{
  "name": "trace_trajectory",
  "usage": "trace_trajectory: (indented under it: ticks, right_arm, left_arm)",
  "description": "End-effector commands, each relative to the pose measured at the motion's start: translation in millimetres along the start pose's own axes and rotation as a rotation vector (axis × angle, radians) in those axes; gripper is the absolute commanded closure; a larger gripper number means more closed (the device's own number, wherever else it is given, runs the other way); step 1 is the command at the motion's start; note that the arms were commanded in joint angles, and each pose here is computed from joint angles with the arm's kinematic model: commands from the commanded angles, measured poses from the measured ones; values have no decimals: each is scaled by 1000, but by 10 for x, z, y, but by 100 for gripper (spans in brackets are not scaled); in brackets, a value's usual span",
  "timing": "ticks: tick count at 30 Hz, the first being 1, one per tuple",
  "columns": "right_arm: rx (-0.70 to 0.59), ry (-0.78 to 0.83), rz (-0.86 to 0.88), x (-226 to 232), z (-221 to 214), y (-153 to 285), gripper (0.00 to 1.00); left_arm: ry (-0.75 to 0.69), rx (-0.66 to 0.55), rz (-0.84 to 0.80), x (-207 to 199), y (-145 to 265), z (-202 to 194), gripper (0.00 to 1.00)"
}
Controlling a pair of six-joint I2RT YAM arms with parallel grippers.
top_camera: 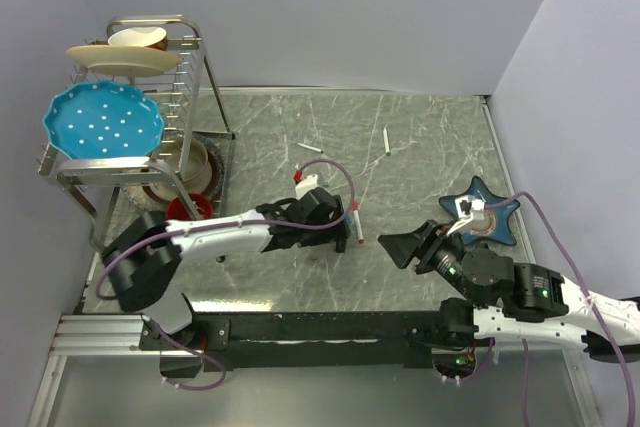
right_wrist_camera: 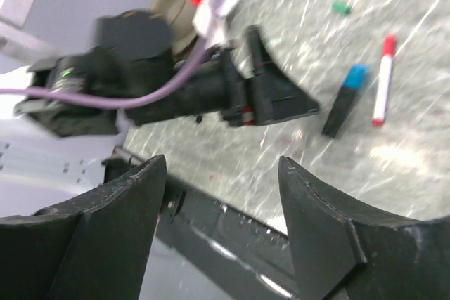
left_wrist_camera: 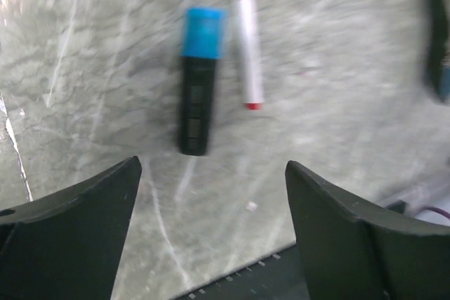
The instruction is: Insert the pens into the pen caps
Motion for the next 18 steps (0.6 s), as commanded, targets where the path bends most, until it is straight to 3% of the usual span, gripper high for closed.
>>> trace_trajectory:
  ticks: [1, 7, 9, 10, 12, 14, 18]
  right_arm:
    - [-157, 50, -93, 31, 411, 39, 30]
    - [-228, 214, -245, 131, 684, -132, 33]
    - [-197, 277, -272, 154, 713, -272, 33]
    - [-213, 258, -344, 44, 829, -346, 33]
    - [-152, 266, -286, 6, 834, -496, 33]
    - [-176, 257, -354, -223, 949, -640, 33]
    - [-71, 252, -449, -633, 1054, -1068, 32]
  left_arm:
    - [-33, -69, -143, -174, 402, 151, 9]
    - [-111, -93, -254, -187, 760, 235, 1]
    - [-134, -104, -269, -156, 846, 255, 1]
    - [-136, -116, -312, -172, 966, 282, 1]
    - [-171, -114, -347, -95, 1032, 266, 1]
    - [-192, -115, -407, -65, 1174, 268, 1]
    - [-285, -99, -498, -37, 1379, 268, 1]
Point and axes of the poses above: each gripper's point midway between its finger pads, its own y axis back along the fingers, its own x axis along the line the jaws close on, z = x × y, the point moved 9 cm from there along y, back along the fingers, and after that the axes turned 14 degrees about y, right-handed, at the moved point
